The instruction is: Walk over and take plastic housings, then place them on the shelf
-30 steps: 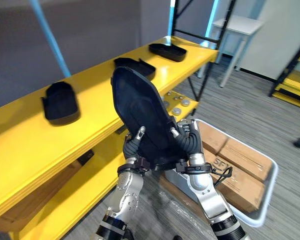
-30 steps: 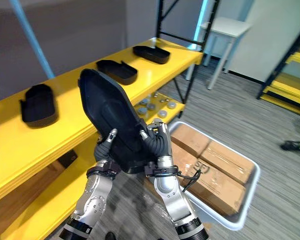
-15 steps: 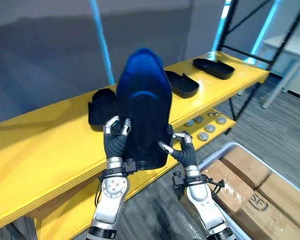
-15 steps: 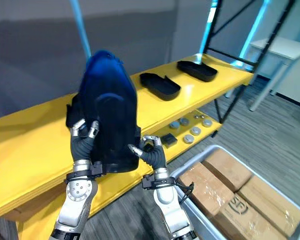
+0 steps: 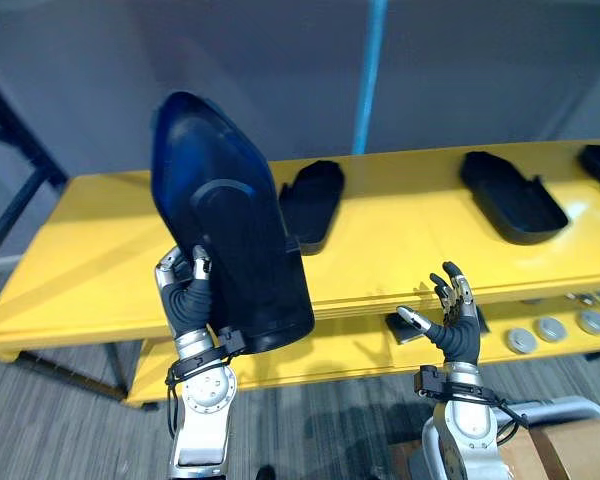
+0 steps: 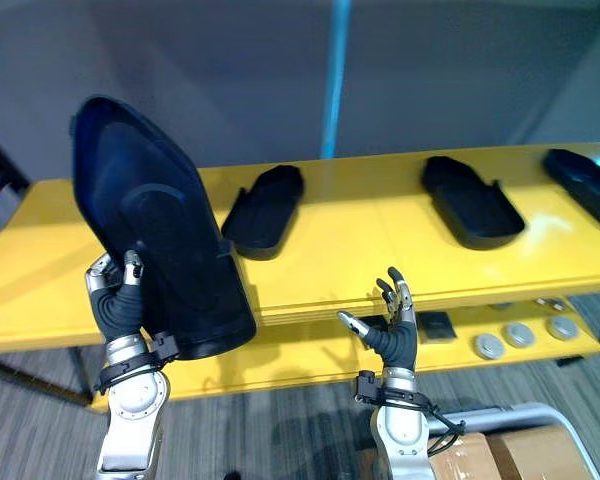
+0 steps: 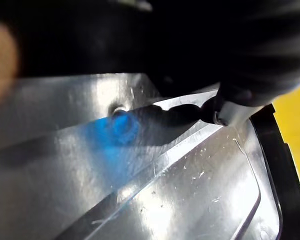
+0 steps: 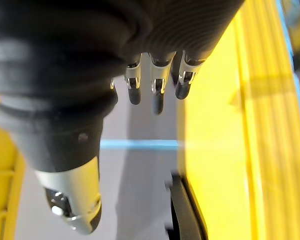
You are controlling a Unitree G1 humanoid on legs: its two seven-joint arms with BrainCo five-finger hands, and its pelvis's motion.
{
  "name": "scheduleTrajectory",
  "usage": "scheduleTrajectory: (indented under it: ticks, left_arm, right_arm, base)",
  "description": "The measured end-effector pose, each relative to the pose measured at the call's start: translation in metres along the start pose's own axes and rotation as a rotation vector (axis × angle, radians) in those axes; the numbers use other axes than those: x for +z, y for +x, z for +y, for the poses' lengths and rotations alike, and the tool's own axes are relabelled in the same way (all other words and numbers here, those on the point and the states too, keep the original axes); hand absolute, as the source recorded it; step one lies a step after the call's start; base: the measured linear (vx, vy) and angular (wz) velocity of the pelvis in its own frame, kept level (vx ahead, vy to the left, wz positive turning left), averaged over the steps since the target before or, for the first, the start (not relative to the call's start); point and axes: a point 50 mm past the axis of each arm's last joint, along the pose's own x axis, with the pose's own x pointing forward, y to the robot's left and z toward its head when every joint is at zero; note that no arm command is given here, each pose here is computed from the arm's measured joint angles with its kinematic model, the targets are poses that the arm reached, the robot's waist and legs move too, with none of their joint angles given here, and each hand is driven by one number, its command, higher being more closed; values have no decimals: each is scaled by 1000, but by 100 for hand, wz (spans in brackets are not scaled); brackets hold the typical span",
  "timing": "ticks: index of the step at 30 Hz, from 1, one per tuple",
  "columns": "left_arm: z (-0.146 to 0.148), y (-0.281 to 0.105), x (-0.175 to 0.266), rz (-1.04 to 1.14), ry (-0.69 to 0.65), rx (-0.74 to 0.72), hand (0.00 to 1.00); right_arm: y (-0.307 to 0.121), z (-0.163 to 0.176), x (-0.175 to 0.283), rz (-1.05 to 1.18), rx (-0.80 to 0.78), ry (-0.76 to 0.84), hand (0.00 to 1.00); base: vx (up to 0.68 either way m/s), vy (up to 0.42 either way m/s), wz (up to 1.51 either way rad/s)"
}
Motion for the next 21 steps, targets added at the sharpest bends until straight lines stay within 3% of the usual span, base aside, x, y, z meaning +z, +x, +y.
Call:
scheduleTrajectory:
  ticks: [6, 13, 21]
  left_arm:
    - [26, -1, -5, 15, 67, 83, 100]
    - [94, 28, -14, 0, 217, 255, 100]
    - [115, 137, -7, -68, 266, 142, 100]
  right_arm:
    - [-9, -5, -6, 47, -23, 50, 0]
    - [-16, -5, -11, 83, 20, 98, 0]
    - [-39, -5, -27, 193, 116, 119, 0]
  base:
    - [-53, 46, 34]
    - [32, 32, -6]
    - [-4, 5, 1]
